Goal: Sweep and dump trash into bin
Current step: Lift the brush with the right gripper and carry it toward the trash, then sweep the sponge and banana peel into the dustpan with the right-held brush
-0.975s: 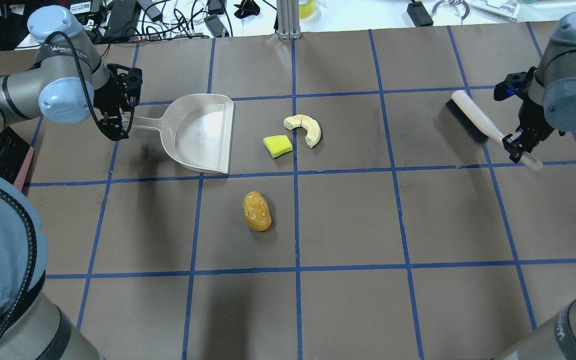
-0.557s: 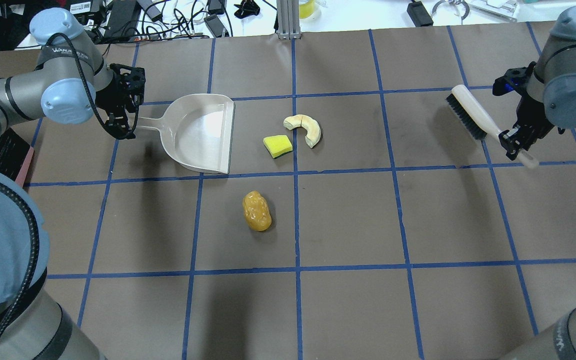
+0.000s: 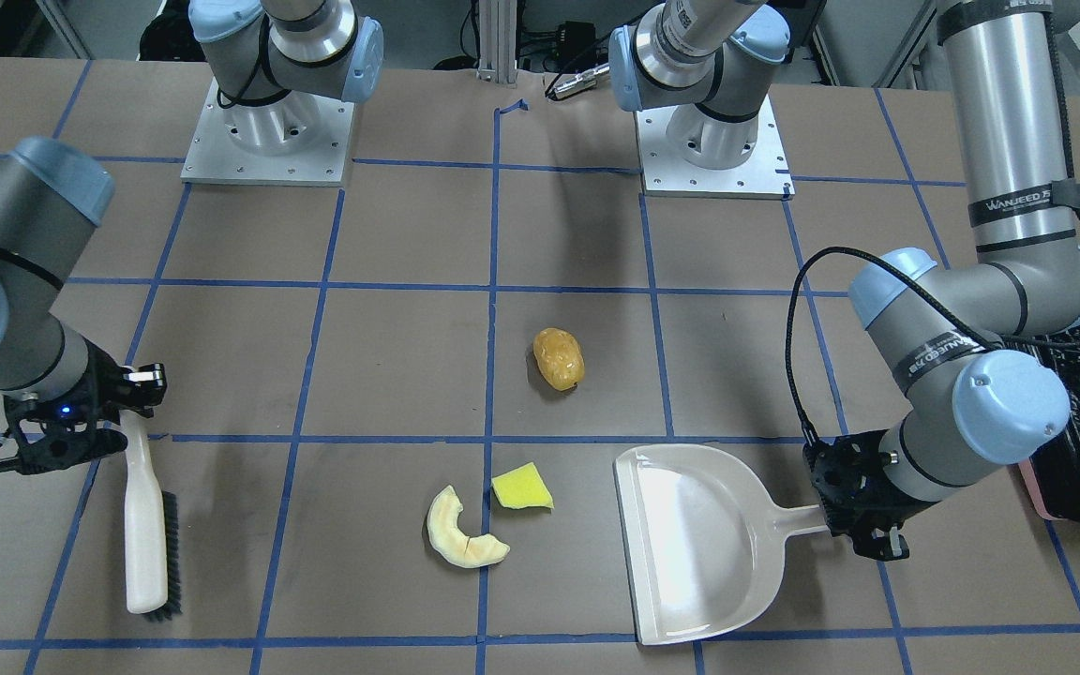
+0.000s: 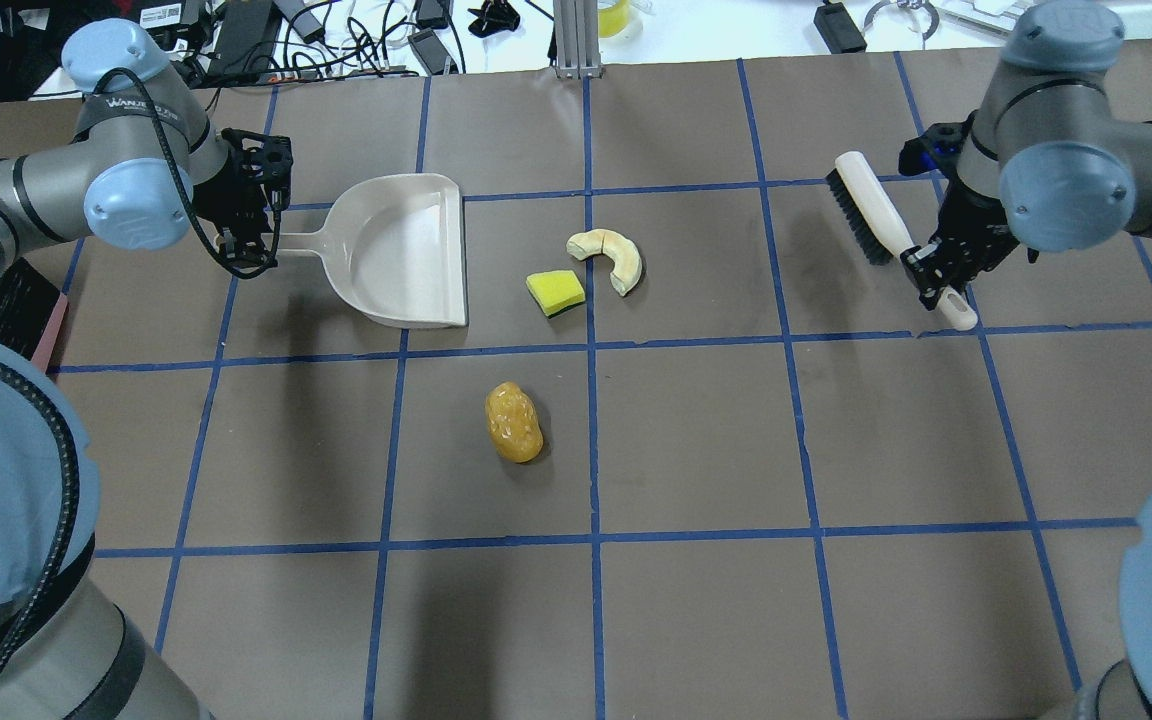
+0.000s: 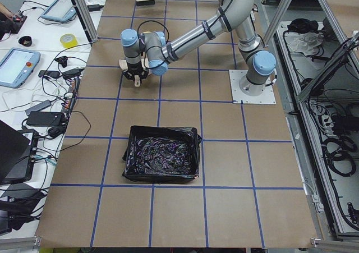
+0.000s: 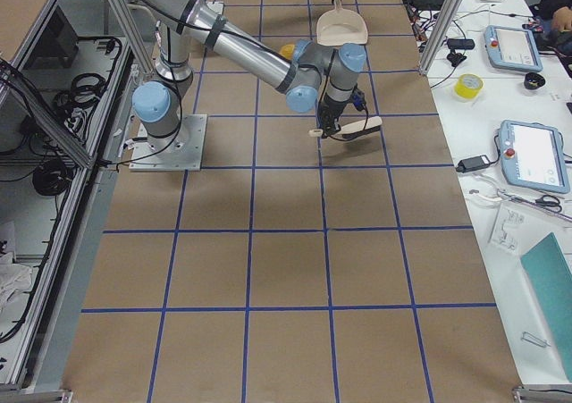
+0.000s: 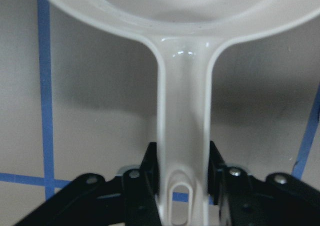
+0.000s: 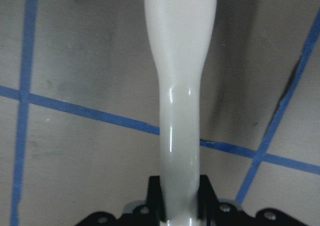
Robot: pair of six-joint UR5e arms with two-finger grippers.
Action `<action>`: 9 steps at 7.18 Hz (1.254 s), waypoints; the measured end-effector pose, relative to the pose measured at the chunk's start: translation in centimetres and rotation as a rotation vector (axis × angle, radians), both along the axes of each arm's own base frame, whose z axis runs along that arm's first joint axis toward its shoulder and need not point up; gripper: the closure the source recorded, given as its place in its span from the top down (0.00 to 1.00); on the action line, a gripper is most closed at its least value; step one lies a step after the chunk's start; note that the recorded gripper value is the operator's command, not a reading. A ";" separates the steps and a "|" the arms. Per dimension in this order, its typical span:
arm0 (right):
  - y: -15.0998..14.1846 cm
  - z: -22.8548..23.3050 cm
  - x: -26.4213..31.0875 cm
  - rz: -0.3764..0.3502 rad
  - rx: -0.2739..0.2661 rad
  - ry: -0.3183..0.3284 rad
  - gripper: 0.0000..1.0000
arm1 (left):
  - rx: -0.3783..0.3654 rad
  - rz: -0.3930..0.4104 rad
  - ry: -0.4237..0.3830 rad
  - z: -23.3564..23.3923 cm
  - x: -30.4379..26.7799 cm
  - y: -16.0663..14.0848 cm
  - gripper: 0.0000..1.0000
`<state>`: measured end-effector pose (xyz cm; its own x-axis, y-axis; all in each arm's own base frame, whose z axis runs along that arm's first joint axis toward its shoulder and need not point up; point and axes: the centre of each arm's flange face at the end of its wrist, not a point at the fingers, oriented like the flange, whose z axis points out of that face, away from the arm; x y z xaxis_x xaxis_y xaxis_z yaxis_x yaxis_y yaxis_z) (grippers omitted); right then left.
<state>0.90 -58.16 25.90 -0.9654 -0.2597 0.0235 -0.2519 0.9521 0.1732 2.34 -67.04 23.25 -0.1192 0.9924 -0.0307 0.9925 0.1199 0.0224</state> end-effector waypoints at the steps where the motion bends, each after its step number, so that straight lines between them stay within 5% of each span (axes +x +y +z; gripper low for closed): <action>1: 0.8 0.5 4.1 -0.064 0.015 -0.004 0.00 | 0.001 -0.001 -0.004 0.0 -0.1 0.0 0.11; 6: 5.5 0.5 19.4 -0.315 0.081 -0.010 0.00 | 0.021 -0.041 -0.067 0.3 -2.3 0.5 0.09; 9: 6.9 0.1 23.9 -0.349 0.079 -0.003 0.00 | 0.029 -0.047 -0.070 0.0 -2.4 0.6 0.09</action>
